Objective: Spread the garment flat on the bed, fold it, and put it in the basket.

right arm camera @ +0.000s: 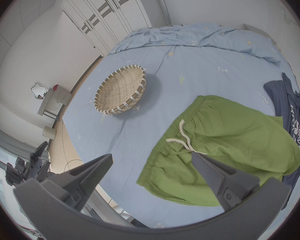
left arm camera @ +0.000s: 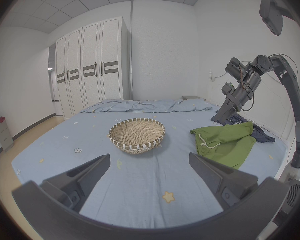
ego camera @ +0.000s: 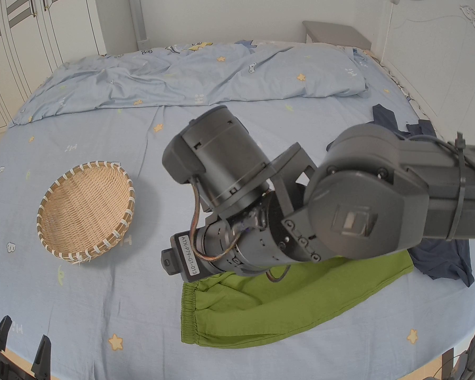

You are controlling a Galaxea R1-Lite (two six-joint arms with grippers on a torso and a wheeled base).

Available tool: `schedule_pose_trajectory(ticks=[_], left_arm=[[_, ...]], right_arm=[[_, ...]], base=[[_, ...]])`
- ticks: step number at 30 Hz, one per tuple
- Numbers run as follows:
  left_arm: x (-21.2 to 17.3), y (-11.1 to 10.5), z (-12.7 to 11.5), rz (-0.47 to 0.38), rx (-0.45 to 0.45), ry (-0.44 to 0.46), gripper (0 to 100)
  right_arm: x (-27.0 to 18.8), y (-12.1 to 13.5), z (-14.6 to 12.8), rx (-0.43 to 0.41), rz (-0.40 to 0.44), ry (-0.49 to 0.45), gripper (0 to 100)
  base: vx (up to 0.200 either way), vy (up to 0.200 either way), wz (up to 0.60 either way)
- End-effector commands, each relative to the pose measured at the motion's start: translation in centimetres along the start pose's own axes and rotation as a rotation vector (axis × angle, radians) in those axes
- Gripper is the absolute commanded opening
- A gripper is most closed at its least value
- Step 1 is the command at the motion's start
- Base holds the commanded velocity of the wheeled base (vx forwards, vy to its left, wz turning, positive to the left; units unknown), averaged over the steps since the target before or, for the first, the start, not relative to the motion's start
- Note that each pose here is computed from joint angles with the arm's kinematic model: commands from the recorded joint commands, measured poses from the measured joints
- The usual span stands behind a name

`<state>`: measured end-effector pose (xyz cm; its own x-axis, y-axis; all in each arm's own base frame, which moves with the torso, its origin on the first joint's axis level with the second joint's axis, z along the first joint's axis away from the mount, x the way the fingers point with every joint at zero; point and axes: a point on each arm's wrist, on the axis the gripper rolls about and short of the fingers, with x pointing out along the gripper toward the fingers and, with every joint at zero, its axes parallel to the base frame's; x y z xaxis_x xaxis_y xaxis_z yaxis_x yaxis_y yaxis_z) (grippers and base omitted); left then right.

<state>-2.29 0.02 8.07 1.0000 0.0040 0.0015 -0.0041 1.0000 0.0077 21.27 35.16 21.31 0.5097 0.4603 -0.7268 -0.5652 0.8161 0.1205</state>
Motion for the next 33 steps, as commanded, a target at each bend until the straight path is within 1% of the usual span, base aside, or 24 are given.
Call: schedule_pose_trajectory(ticks=[1, 3, 6, 9, 11, 14, 17, 19, 20, 21, 22, 23, 25, 26, 27, 28, 29, 30, 31, 32, 33], left_arm=[[0.1, 0.0, -0.5, 0.0, 0.0, 0.012, 100], [0.1, 0.0, -0.5, 0.0, 0.0, 0.012, 100], [0.1, 0.0, -0.5, 0.0, 0.0, 0.012, 100], [0.1, 0.0, -0.5, 0.002, 0.0, 0.012, 100], [0.1, 0.0, -0.5, 0.0, 0.0, 0.012, 100], [0.1, 0.0, -0.5, 0.0, 0.002, 0.012, 100], [0.1, 0.0, -0.5, -0.006, 0.005, 0.012, 100], [0.1, 0.0, -0.5, -0.006, 0.005, 0.012, 100], [0.1, 0.0, -0.5, -0.006, 0.008, 0.011, 100], [0.1, 0.0, -0.5, -0.006, 0.008, 0.011, 100], [0.1, 0.0, -0.5, -0.006, 0.009, 0.011, 100], [0.1, 0.0, -0.5, -0.01, 0.008, 0.011, 100], [0.1, 0.0, -0.5, -0.012, 0.009, 0.009, 100], [0.0, 0.0, 0.0, -0.005, 0.008, -0.011, 100], [-0.3, 0.0, 1.1, -0.007, -0.007, -0.064, 100], [-1.3, 0.0, 3.9, -0.023, -0.044, -0.165, 100], [-2.3, 0.1, 6.6, -0.05, -0.117, -0.242, 100], [-2.8, 0.2, 8.9, -0.095, -0.201, -0.257, 100], [-2.6, 0.3, 10.5, -0.136, -0.26, -0.218, 100], [-2.1, 0.3, 11.6, -0.184, -0.292, -0.143, 100], [-1.3, 0.2, 12.1, -0.228, -0.29, -0.049, 100]], right_arm=[[-1.6, -0.9, -0.1, 0.01, -0.006, -0.007, 100], [-4.9, -2.6, 0.0, 0.037, -0.001, -0.046, 100], [-9.5, -6.3, -0.4, 0.097, -0.022, -0.095, 100], [-13.2, -10.2, -2.0, 0.171, -0.031, -0.129, 100], [-14.7, -13.1, -4.0, 0.247, -0.021, -0.142, 100], [-15.0, -16.4, -7.7, 0.393, 0.01, -0.157, 100], [-14.8, -18.7, -11.4, 0.493, 0.013, -0.217, 100], [-14.8, -18.9, -11.8, 0.5, 0.011, -0.223, 100], [-13.5, -20.2, -15.0, 0.546, 0.0, -0.226, 100], [-13.4, -20.3, -15.2, 0.549, -0.003, -0.223, 100], [-12.5, -20.6, -17.0, 0.564, -0.012, -0.205, 100], [-11.9, -20.6, -18.0, 0.567, -0.015, -0.196, 100], [-11.5, -20.7, -18.7, 0.57, -0.015, -0.195, 100], [-11.1, -20.7, -19.7, 0.569, -0.016, -0.197, 100], [-11.0, -20.7, -19.9, 0.571, -0.019, -0.203, 100], [-10.9, -20.7, -20.1, 0.575, -0.018, -0.207, 100], [-10.9, -20.8, -20.2, 0.581, -0.016, -0.212, 100], [-10.9, -20.7, -20.2, 0.59, -0.013, -0.213, 100], [-10.8, -20.8, -20.3, 0.596, -0.016, -0.211, 100], [-10.8, -20.8, -20.2, 0.597, -0.017, -0.214, 100], [-10.9, -20.7, -20.1, 0.593, -0.016, -0.219, 100]], base=[[0.0, 0.0, 0.0], [0.0, 0.0, 0.0], [0.0, 0.0, 0.0], [0.0, 0.0, 0.0], [0.0, 0.0, 0.0], [0.0, 0.0, 0.0], [0.0, 0.0, 0.0], [0.0, 0.0, 0.0], [0.0, 0.0, 0.0], [0.0, 0.0, 0.0], [0.0, 0.0, 0.0], [0.0, 0.0, 0.0], [0.0, 0.0, 0.0], [0.0, 0.0, 0.0], [0.0, 0.0, 0.0], [0.0, 0.0, 0.0], [0.0, 0.0, 0.0], [0.0, 0.0, 0.0], [0.0, 0.0, 0.0], [0.0, 0.0, 0.0], [0.0, 0.0, 0.0]])
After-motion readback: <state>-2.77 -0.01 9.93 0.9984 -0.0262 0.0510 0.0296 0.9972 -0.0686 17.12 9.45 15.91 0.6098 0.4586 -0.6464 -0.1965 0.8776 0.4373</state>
